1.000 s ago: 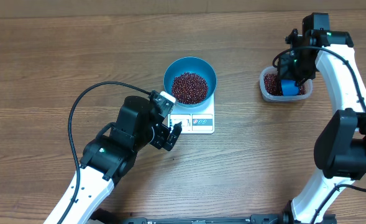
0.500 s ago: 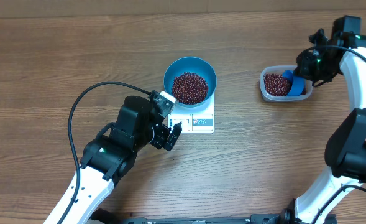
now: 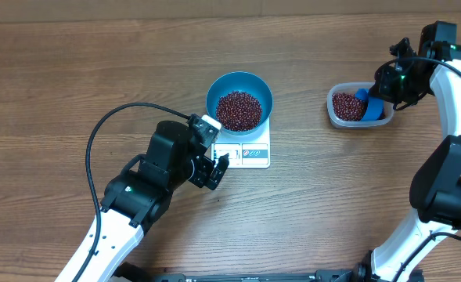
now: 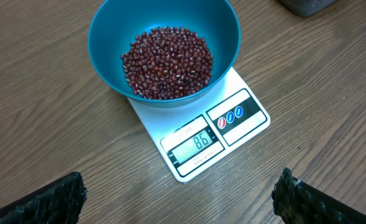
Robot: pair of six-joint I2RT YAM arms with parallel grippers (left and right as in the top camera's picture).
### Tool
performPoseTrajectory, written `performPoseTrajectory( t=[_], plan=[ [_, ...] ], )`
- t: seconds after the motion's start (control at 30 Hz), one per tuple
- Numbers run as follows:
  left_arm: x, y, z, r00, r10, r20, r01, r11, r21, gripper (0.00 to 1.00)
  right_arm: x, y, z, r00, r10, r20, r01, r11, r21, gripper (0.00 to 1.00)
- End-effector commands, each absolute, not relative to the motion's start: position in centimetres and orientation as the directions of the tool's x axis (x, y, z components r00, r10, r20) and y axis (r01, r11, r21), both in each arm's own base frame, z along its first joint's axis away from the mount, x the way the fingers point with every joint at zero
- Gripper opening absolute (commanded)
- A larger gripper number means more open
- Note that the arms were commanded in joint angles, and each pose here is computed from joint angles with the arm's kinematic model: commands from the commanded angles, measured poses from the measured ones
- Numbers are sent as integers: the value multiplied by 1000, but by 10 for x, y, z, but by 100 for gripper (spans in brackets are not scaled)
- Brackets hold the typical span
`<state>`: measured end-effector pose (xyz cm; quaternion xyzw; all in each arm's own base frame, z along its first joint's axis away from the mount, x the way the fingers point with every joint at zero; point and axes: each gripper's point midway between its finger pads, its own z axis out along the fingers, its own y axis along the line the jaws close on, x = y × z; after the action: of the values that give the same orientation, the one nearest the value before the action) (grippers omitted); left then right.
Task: Scoop item into bowl and weigh 150g on scale
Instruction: 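Lower the blue scoop into the beans for another scoop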
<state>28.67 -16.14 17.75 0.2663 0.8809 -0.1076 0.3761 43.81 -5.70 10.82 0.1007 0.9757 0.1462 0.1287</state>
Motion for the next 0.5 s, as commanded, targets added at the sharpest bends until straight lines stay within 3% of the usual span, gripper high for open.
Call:
performPoseTrajectory(
  t=[0.0,0.47],
  plan=[
    [287,-162,176,-574,392,-719,557,831,9,100,433,-42,97,-961,210,-177,140,929,343,4],
    [287,-162,176,-573,392,-719,557,831,9,100,431,-15,102,-972,168,-164,84,902,424,4]
  ],
)
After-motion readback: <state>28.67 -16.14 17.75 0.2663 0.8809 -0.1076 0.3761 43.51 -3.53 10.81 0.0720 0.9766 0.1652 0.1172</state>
